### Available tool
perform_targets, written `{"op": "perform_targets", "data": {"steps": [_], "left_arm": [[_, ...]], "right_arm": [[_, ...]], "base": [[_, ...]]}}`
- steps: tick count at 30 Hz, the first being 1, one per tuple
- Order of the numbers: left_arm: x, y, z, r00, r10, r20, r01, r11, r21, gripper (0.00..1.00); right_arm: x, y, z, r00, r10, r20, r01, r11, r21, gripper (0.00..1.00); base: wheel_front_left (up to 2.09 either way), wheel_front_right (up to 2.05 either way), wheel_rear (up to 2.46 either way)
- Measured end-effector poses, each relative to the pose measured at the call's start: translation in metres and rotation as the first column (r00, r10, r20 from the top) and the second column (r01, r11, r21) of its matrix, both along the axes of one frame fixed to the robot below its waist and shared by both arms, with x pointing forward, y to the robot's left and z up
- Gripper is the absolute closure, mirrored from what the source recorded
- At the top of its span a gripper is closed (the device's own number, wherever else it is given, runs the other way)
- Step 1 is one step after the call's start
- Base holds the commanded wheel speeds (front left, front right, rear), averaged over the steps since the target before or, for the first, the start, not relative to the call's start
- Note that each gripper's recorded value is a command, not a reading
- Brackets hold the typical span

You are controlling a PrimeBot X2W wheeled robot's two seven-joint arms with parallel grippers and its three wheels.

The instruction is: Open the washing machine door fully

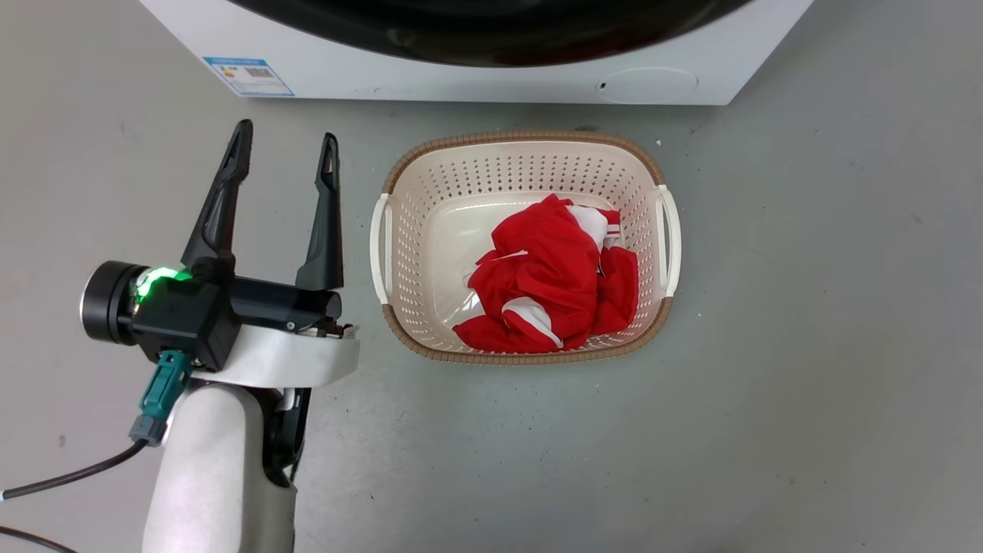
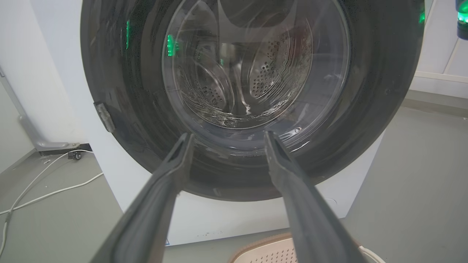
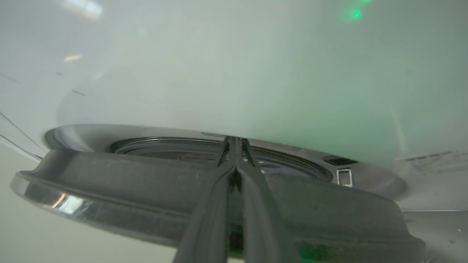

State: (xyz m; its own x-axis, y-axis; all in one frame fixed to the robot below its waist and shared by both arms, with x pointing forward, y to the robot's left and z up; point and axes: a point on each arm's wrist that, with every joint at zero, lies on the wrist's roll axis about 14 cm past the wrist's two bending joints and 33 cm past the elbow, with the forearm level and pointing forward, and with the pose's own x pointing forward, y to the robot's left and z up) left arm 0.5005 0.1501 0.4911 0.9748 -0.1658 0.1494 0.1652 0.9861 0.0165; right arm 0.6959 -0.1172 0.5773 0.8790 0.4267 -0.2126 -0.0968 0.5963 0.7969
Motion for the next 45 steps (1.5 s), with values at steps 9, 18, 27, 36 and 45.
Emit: {"op": "perform_targets", "data": {"steps": [9, 18, 27, 36, 45], "left_arm": [[-0.003, -0.003, 0.011, 1.000, -0.007, 0.021, 0.007, 1.000, -0.002, 0.00], [-0.018, -0.004, 0.023, 1.000, -0.008, 0.028, 0.008, 1.000, -0.007, 0.00], [-0.054, 0.001, 0.042, 0.999, 0.006, 0.042, -0.006, 1.000, -0.015, 0.00], [-0.087, 0.008, 0.059, 0.997, 0.030, 0.069, -0.029, 0.999, -0.023, 0.00], [-0.105, 0.013, 0.063, 0.996, 0.051, 0.077, -0.049, 0.998, -0.027, 0.00]], "right_arm": [[-0.025, 0.014, 0.000, 0.987, 0.143, -0.072, -0.141, 0.990, 0.030, 1.00], [-0.074, 0.030, -0.004, 0.943, 0.299, -0.144, -0.290, 0.954, 0.080, 1.00], [-0.137, 0.052, 0.005, 0.889, 0.425, -0.171, -0.410, 0.904, 0.118, 1.00], [-0.197, 0.086, 0.020, 0.805, 0.573, -0.155, -0.560, 0.819, 0.123, 1.00], [-0.241, 0.124, 0.021, 0.712, 0.691, -0.128, -0.679, 0.723, 0.125, 1.00]], "base": [[0.00, 0.00, 0.00], [0.00, 0.00, 0.00], [0.00, 0.00, 0.00], [0.00, 0.00, 0.00], [0.00, 0.00, 0.00]]}}
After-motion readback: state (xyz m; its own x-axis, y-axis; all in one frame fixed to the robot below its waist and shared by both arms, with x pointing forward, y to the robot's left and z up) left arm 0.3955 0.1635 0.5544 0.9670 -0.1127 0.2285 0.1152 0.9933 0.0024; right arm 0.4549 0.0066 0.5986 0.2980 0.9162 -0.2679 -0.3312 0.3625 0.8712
